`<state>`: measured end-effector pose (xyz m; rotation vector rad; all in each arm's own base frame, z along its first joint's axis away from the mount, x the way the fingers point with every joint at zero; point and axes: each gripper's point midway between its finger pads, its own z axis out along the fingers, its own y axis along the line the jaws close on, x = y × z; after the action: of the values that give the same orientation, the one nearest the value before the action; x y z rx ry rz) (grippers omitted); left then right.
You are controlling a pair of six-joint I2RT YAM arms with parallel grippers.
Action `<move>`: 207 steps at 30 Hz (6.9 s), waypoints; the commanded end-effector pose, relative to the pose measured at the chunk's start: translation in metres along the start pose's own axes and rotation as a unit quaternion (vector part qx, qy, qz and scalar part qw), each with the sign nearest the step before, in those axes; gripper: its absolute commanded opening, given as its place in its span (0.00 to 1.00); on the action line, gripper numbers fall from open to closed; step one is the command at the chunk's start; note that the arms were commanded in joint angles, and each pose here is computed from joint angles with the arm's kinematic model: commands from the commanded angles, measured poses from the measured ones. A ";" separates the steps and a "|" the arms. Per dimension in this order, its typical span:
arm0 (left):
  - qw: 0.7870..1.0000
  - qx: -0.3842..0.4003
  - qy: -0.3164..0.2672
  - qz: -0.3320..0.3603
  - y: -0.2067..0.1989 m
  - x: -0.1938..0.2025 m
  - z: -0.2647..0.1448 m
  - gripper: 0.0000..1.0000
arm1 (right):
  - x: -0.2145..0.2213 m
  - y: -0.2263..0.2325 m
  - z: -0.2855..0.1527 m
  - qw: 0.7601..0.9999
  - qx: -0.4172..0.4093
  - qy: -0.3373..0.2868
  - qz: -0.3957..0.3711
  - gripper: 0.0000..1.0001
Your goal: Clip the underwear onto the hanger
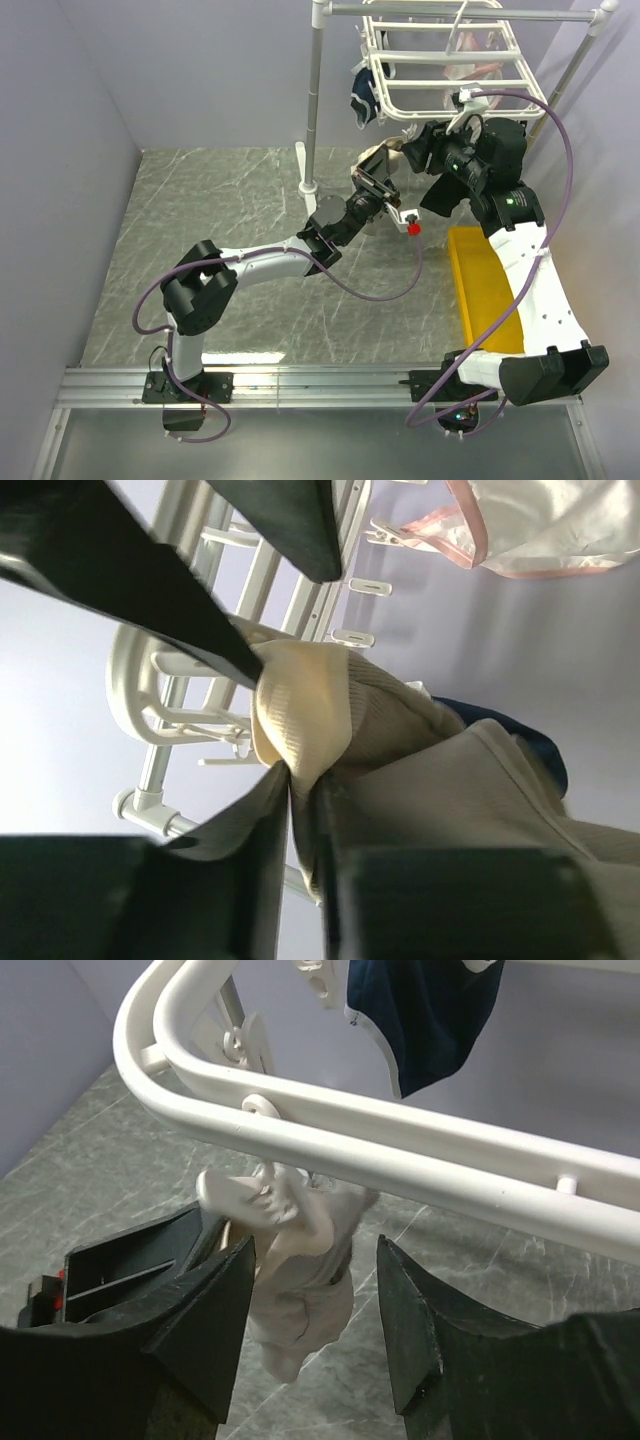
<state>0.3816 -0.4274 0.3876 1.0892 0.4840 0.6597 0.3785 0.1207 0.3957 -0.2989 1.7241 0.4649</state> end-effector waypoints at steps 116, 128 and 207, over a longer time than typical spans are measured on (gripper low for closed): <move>0.680 0.059 -0.205 -0.701 0.038 0.088 0.097 0.29 | -0.090 0.033 -0.110 0.989 0.011 -0.120 -0.088 0.63; 0.722 0.101 -0.213 -0.651 0.081 0.067 0.066 0.00 | -0.092 0.036 -0.109 0.987 0.003 -0.130 -0.089 0.62; 0.757 0.150 -0.255 -0.582 0.115 -0.038 0.031 0.01 | -0.108 0.068 -0.066 0.976 -0.090 -0.184 0.080 0.65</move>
<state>0.3684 -0.4350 0.4852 0.9696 0.7626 -0.8090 0.3055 0.1521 0.5079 -0.2728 1.4112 0.7697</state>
